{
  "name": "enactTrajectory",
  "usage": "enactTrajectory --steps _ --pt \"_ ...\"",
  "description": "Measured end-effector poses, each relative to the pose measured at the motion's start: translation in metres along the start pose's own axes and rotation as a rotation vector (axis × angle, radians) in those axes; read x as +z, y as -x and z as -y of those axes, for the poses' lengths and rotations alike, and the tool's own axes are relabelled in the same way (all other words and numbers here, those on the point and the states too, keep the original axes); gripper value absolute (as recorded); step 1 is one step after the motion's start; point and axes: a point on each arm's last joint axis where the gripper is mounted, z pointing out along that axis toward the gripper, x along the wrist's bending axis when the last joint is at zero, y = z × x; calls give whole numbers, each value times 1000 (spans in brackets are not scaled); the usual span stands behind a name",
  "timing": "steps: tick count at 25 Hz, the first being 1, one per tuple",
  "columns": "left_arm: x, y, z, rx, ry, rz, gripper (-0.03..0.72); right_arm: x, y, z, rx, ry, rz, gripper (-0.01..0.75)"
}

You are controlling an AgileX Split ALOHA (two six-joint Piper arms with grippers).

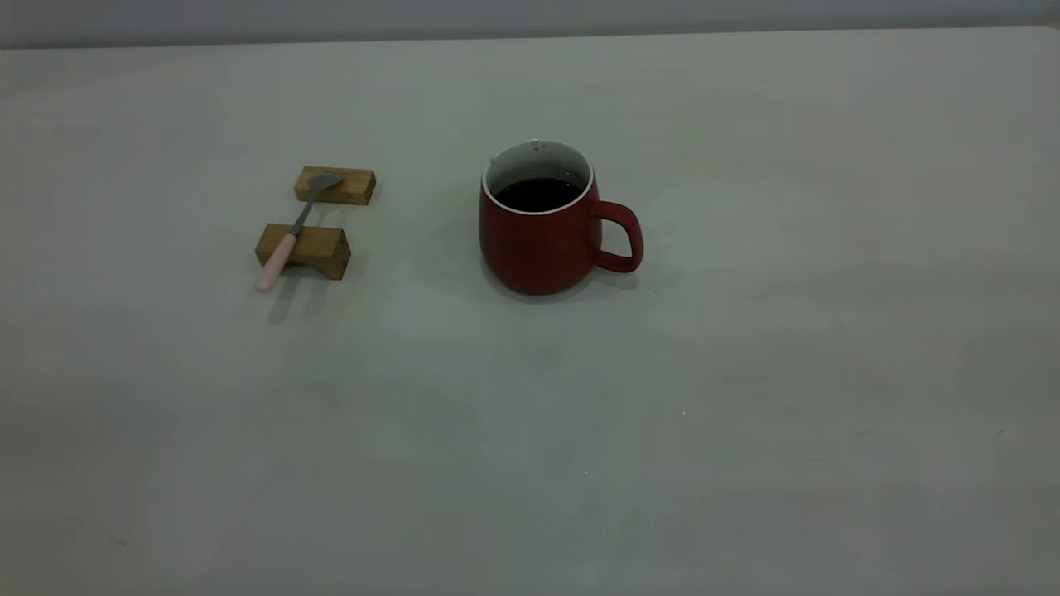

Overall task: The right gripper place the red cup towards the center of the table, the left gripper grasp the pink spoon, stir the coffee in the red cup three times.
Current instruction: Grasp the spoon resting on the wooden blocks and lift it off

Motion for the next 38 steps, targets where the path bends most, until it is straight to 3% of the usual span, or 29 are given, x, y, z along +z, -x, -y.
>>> enactTrajectory --steps 12,17,21,28,34,38 --pt "0 0 0 -1 0 0 505 0 0 0 0 1 0 584" --pt "-3 1 -26 2 -1 1 582 0 0 0 -1 0 0 584" --pt "17 4 -72 13 -97 0 664 0 0 0 -1 -1 0 584" --pt "104 18 -135 -13 -305 51 668 0 0 0 0 -1 0 584" --pt "188 28 -150 -33 -528 65 668 0 0 0 0 -1 0 584" --pt "232 39 -151 -10 -610 73 668 0 0 0 0 -1 0 584"
